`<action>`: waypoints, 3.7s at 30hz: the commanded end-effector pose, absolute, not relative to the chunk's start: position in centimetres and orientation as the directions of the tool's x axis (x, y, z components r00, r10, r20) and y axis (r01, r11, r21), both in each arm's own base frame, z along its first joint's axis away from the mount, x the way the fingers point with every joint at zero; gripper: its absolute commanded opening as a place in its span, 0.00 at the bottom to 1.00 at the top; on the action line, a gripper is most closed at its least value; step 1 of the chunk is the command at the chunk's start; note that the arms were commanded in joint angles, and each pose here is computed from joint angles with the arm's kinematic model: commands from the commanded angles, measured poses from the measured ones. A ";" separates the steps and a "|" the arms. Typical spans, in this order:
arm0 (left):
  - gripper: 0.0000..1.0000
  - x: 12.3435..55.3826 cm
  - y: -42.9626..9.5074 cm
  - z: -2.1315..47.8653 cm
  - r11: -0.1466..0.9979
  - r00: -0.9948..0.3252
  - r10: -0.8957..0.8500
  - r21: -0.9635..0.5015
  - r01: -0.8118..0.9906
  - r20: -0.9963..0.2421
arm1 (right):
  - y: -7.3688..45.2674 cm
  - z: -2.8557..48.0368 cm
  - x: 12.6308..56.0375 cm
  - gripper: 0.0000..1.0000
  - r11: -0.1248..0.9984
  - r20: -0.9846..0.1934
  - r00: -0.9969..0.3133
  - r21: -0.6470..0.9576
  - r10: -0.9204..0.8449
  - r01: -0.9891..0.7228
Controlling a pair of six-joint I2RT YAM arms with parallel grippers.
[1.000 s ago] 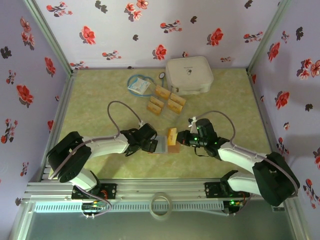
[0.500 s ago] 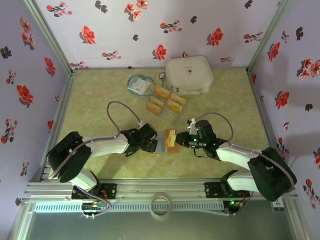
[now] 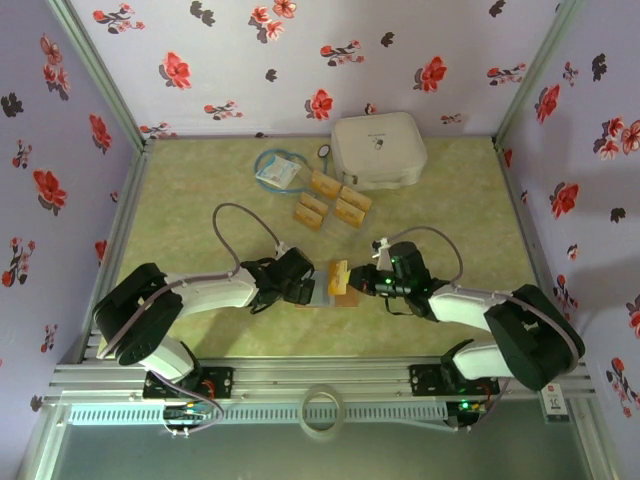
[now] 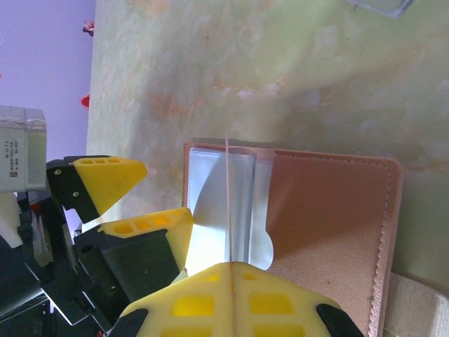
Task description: Put the credit cards into the card holder
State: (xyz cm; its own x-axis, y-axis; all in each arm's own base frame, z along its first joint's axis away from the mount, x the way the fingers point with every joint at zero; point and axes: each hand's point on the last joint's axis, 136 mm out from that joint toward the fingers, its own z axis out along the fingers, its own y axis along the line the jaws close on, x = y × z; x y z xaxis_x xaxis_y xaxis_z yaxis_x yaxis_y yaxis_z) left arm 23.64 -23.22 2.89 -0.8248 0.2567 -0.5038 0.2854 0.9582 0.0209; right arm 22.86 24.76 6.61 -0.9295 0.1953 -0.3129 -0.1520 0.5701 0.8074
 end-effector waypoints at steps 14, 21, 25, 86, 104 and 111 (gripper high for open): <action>1.00 22.8 -21.8 1.9 0.962 -0.838 0.265 0.069 0.265 -0.477 | 25.3 6.3 23.0 0.00 0.519 -0.300 -0.928 0.842 0.223 -0.148; 1.00 22.7 -21.8 1.8 0.961 -0.839 0.267 0.070 0.266 -0.474 | 25.6 6.2 23.1 0.00 0.510 -0.297 -0.929 0.848 0.223 -0.148; 1.00 22.7 -21.8 1.8 0.962 -0.839 0.265 0.069 0.265 -0.476 | 25.6 6.1 23.0 0.00 0.510 -0.295 -0.929 0.848 0.223 -0.147; 1.00 22.5 -21.8 1.8 0.961 -0.838 0.268 0.069 0.268 -0.475 | 25.7 3.9 21.2 0.00 0.520 -0.256 -0.945 0.846 0.201 -0.119; 1.00 22.5 -21.8 1.8 0.961 -0.838 0.267 0.068 0.267 -0.476 | 25.5 3.2 20.9 0.00 0.531 -0.247 -0.950 0.840 0.189 -0.113; 1.00 22.5 -21.8 1.8 0.961 -0.838 0.268 0.070 0.267 -0.475 | 25.6 3.0 20.8 0.00 0.532 -0.242 -0.953 0.840 0.182 -0.112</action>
State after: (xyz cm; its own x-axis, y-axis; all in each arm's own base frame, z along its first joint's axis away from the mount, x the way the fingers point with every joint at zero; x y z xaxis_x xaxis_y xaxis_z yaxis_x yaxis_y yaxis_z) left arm 23.54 -23.29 2.81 -0.8254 0.2411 -0.5104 0.2726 0.9620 0.0136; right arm 21.18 25.43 3.14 -0.9500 0.1969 -0.2425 -0.1034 0.5345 0.8388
